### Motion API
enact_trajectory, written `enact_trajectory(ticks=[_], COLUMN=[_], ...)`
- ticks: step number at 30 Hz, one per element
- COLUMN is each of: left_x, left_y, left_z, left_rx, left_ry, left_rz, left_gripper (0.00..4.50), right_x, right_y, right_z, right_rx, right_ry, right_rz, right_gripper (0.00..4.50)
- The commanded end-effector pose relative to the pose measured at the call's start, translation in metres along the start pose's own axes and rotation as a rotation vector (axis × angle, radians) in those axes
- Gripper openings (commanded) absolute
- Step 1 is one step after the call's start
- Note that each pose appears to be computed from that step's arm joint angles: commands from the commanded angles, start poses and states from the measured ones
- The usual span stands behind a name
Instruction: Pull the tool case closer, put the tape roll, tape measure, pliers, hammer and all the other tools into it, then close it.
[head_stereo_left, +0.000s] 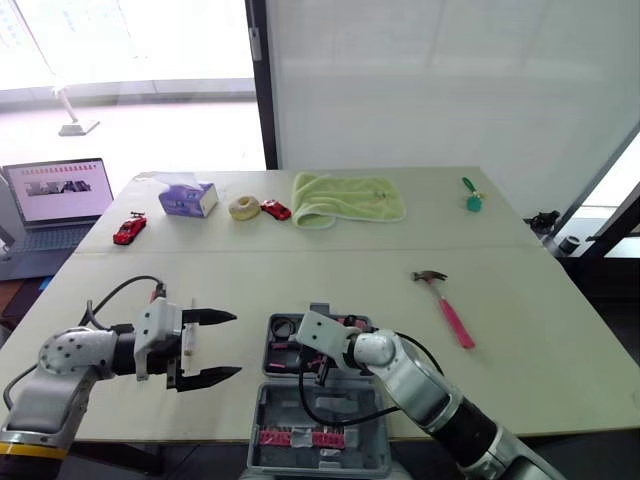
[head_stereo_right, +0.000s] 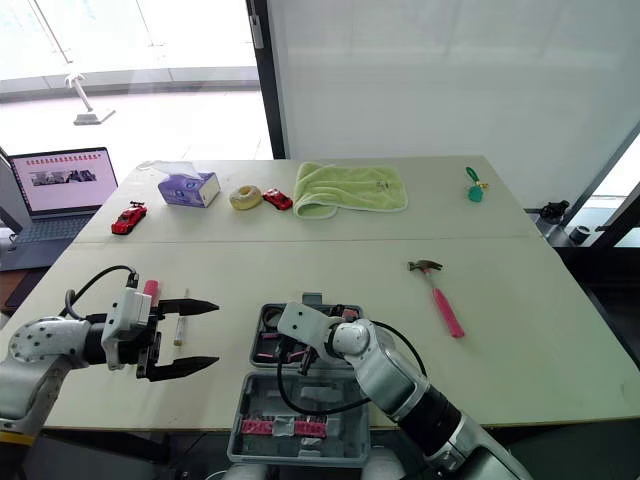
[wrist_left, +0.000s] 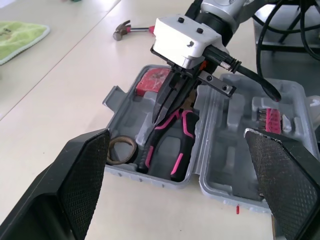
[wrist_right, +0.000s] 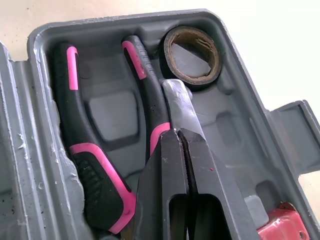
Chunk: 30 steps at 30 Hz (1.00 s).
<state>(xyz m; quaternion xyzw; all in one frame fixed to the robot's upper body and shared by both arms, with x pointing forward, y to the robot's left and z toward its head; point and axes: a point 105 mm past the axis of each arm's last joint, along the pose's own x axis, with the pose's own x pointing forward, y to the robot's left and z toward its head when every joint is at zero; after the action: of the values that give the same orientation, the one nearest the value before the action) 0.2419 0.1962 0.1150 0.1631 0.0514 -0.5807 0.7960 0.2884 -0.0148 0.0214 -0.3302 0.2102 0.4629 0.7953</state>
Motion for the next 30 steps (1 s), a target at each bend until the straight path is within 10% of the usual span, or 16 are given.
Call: enact_trajectory(ticks=[1, 8, 15, 18, 25, 30], left_x=[-0.003, -0.004, 0.002, 0.007, 0.023, 0.043], left_y=[0.001, 0.002, -0.001, -0.004, -0.004, -0.005], left_z=[0.003, -0.014, -0.035, -0.038, -0.048, -0.062], left_rx=[0.032, 0.004, 0.013, -0.02, -0.031, -0.036], left_ry=[0.009, 0.083, 0.166, 0.16, 0.173, 0.24], left_rz=[0.008, 0.023, 0.005, -0.02, -0.068, -0.093], left_gripper=[4.5, 4.5, 4.5, 3.71, 0.14, 0.06], right_x=[0.011, -0.028, -0.092, -0.116, -0.149, -0.138], right_y=[0.031, -0.019, -0.037, -0.037, -0.029, -0.02], right_z=[-0.055, 0.024, 0.036, 0.008, -0.05, -0.065], right_rx=[0.129, 0.019, 0.012, 0.047, 0.021, -0.069], right_ry=[0.172, -0.253, -0.313, -0.206, 0.098, 0.217], right_rz=[0.132, -0.058, -0.101, -0.058, 0.085, 0.161], right_gripper=[0.04, 0.04, 0.04, 0.0, 0.0, 0.0])
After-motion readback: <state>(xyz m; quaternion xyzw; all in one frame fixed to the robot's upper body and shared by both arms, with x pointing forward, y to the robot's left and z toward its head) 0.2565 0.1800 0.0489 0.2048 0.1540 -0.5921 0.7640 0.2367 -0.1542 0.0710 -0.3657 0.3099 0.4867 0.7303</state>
